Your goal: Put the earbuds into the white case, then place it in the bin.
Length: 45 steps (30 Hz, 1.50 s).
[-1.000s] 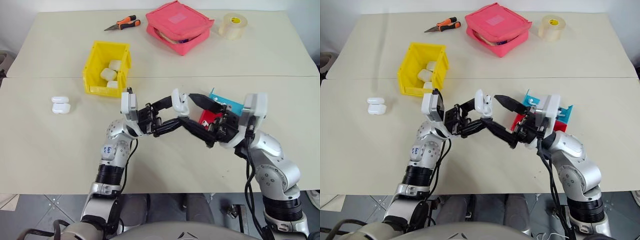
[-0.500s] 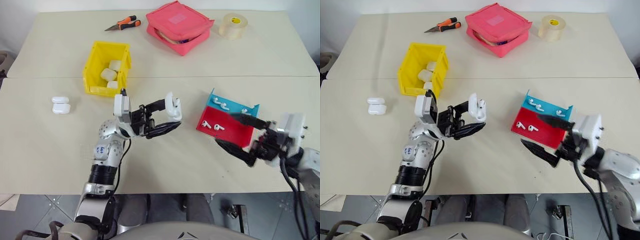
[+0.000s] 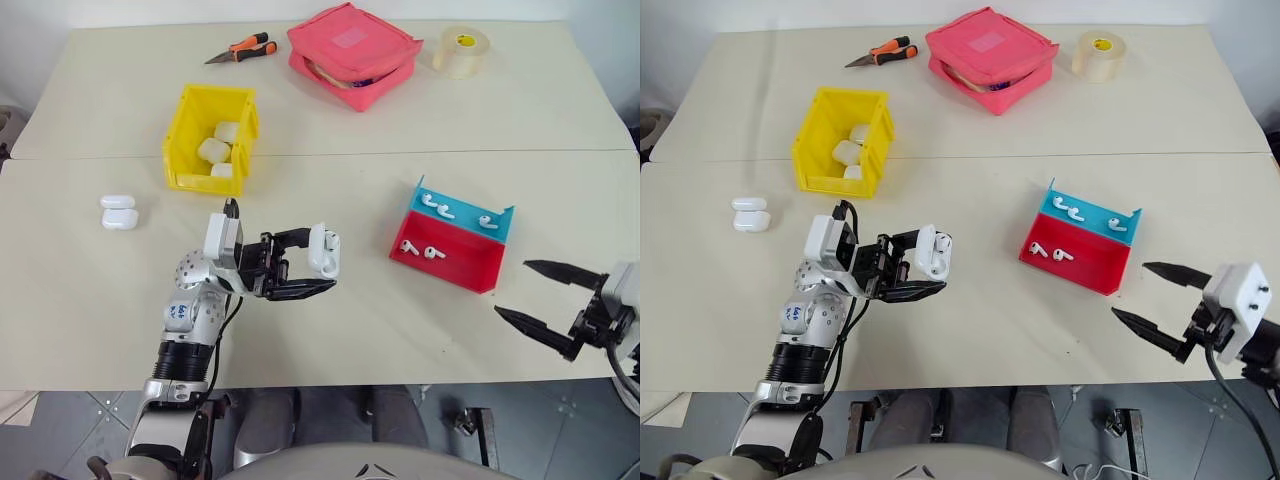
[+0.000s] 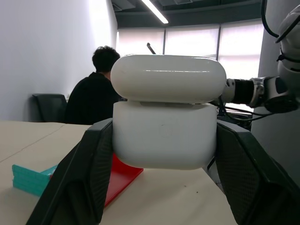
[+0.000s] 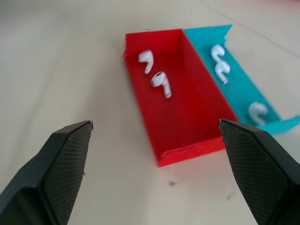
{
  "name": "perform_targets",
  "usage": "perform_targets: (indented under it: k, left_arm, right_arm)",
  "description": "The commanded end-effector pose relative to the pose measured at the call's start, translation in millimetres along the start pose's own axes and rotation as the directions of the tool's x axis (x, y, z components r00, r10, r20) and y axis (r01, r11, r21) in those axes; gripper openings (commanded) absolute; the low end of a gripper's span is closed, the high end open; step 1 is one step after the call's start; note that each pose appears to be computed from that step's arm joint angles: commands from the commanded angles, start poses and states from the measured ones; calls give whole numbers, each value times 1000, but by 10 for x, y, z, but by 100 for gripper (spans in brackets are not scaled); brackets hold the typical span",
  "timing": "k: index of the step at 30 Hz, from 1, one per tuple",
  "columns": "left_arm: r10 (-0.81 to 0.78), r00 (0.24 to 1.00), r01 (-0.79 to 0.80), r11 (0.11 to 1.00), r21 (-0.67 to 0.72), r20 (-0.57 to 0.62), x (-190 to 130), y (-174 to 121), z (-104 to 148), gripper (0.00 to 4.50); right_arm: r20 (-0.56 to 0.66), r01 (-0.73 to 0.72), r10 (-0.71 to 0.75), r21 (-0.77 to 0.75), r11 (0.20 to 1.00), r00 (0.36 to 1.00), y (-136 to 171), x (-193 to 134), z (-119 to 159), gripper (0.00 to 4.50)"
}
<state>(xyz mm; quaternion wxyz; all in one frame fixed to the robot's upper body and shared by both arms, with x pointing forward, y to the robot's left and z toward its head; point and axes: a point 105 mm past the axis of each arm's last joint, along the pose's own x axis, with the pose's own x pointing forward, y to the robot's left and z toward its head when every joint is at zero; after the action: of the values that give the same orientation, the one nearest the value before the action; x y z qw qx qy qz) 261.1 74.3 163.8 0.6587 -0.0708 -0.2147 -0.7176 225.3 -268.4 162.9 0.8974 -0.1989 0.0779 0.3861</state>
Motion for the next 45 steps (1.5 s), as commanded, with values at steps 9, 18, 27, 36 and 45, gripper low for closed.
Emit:
perform_targets:
  k: [9,18,27,36,45]
  left_arm:
    - [17,999,-18,1000,6,33,113,-81,27,279]
    - [60,997,-61,998,21,51,124,-115,28,279]
    - [94,994,-96,995,31,58,112,-126,24,279]
    - [98,993,-101,994,40,60,119,-124,13,279]
    - [100,993,-104,993,48,67,131,-113,8,279]
  right_arm:
    - [-340,16,-46,-88,996,939,-936,341,94,445]
    - [-454,-71,-24,-191,979,891,-1230,645,42,445]
    - [-492,-226,115,-172,959,863,-1126,921,20,445]
    - [-610,-280,153,-117,953,778,-1133,928,-86,278]
    - [-684,-323,189,-72,944,705,-1112,919,-130,249]
